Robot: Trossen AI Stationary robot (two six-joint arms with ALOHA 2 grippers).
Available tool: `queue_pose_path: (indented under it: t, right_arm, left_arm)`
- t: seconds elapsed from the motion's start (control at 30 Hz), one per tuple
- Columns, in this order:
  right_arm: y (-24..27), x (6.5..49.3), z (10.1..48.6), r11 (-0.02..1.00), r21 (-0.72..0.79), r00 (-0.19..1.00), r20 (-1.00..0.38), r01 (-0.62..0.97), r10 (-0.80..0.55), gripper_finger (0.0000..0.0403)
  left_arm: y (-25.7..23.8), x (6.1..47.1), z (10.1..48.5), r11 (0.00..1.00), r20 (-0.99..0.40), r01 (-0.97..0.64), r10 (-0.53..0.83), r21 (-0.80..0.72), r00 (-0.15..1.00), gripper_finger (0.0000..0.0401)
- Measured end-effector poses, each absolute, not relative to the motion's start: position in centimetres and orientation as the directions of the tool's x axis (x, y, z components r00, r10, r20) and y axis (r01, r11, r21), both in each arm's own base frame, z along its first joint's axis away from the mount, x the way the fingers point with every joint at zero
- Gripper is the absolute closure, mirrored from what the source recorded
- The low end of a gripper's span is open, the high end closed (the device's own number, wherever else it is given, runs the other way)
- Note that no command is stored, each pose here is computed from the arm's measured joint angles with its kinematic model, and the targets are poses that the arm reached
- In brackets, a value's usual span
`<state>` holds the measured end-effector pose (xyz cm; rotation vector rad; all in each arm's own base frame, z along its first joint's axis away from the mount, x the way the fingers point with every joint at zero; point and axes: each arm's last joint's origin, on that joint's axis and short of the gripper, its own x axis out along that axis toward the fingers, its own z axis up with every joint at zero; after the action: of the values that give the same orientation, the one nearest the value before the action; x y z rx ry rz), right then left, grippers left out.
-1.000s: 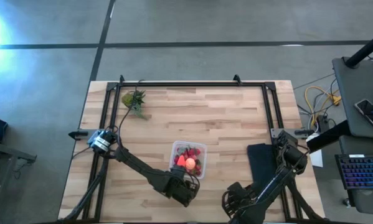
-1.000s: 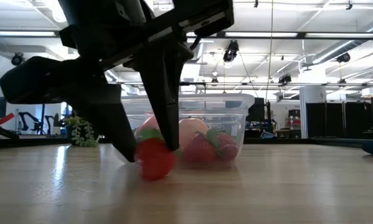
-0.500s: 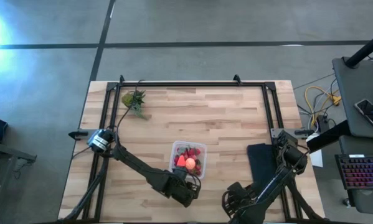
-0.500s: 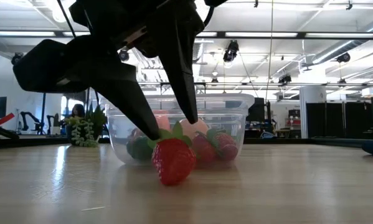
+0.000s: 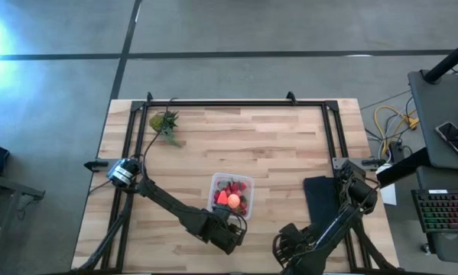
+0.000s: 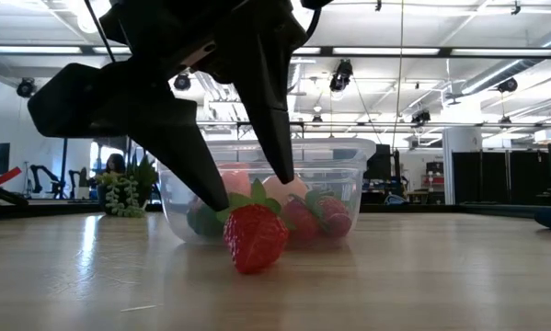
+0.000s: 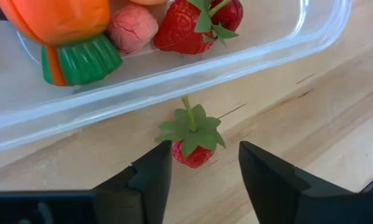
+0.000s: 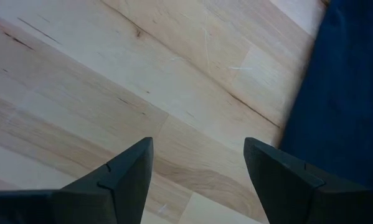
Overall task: Pick and placing Produce into tupperware
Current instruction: Put the strawberry into the transparent container
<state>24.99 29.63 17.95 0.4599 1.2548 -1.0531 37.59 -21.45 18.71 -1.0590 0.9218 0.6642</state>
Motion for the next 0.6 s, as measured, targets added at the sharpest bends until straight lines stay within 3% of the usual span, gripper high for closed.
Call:
queue_pose_path:
  t: [0.3, 0.6]
  right_arm:
    - [29.53, 24.90, 17.76, 0.483, -0.256, -0.053, -0.917, 0.837, -0.395, 0.0158]
    - [29.39, 24.80, 17.47, 0.480, -0.267, -0.061, -0.913, 0.835, -0.403, 0.0158]
  left_arm:
    - [-21.44, 37.60, 18.74, 0.363, -0.877, -0.823, 0.033, -0.436, 0.479, 0.0173]
    - [-21.73, 38.06, 18.06, 0.352, -0.866, -0.812, 0.008, -0.465, 0.500, 0.0166]
